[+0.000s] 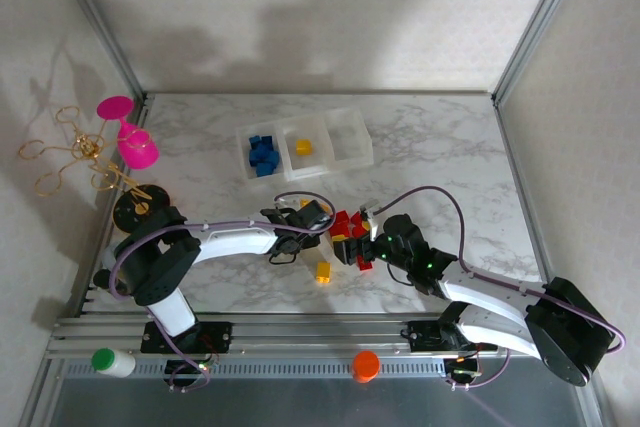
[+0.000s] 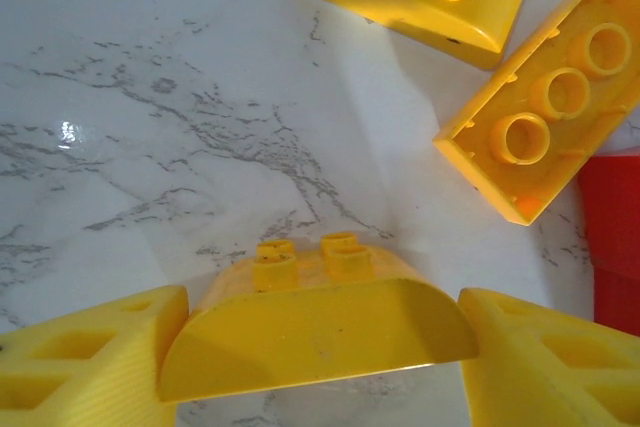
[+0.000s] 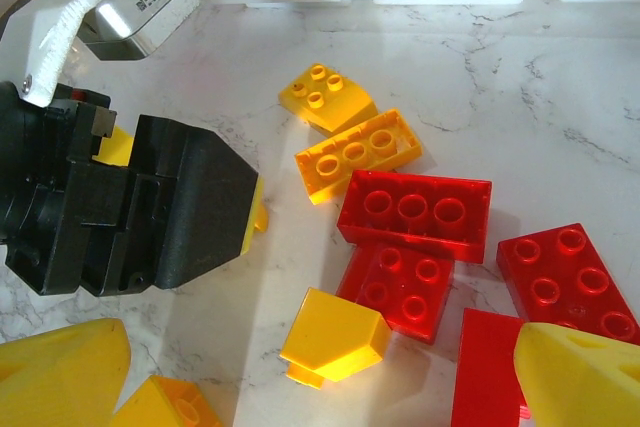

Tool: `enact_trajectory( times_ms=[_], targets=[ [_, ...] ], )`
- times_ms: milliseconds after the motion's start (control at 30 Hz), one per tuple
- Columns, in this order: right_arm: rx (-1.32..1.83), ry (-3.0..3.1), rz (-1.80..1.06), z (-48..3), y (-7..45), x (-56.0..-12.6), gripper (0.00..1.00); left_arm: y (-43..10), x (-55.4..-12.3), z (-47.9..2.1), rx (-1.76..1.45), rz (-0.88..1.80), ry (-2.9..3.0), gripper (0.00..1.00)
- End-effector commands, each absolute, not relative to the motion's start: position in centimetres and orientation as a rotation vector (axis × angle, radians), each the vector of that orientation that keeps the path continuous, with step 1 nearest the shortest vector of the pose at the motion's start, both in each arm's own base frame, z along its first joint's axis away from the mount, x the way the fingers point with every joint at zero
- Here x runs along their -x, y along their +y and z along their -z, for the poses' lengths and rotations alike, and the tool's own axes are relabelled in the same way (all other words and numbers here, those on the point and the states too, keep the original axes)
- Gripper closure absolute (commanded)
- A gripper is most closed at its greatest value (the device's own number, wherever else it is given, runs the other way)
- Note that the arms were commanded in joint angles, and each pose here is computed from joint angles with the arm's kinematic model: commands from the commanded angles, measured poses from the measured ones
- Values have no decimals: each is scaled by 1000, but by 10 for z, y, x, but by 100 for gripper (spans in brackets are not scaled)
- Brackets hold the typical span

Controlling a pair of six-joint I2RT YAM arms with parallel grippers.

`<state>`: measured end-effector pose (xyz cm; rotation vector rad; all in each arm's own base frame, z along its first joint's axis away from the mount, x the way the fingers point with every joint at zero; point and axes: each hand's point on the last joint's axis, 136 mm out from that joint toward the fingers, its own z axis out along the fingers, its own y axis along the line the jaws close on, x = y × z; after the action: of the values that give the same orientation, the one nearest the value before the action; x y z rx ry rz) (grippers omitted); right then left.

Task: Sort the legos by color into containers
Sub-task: Pick up the lego from the center of the table, then place the lego in the container.

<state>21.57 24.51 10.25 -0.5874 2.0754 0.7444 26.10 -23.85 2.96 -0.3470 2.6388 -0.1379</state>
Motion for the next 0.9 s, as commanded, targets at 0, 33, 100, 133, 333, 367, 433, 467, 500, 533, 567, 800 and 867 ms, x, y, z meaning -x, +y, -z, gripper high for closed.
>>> enact_trajectory(
  times_ms=[0,33,100,133,333,367,433,467,500,533,567,800,867],
  targets=[
    [573,2049,-740,-108,246,-218,1,-239,-265,-41,351,116,2601,35],
    [570,2042,-742,-111,246,-218,1,-239,-266,-46,346,122,2591,35],
    [561,2034,-752,-116,247,-219,1,-236,-269,-58,340,114,2565,35],
    [561,2032,-758,-119,248,-219,1,-235,-271,-66,333,107,2548,35],
    [476,2036,-746,-141,246,-236,1,-230,-300,-126,275,54,2428,34],
    [462,2039,-748,-143,244,-239,1,-228,-306,-133,269,43,2414,34],
    [438,2040,-765,-149,242,-246,1,-225,-324,-149,273,33,2385,34],
    [427,2045,-770,-150,242,-250,1,-226,-332,-155,272,39,2374,34],
    [408,2055,-765,-151,239,-255,1,-226,-342,-162,264,40,2363,34],
    [397,2061,-765,-152,238,-258,1,-226,-351,-167,267,36,2352,34],
    [386,2070,-766,-152,237,-262,1,-226,-362,-171,262,25,2343,34],
    [355,2070,-763,-156,235,-285,1,-230,-430,-175,237,-51,2309,34],
    [353,2072,-767,-157,237,-290,1,-232,-448,-171,221,-64,2301,34]
  ],
)
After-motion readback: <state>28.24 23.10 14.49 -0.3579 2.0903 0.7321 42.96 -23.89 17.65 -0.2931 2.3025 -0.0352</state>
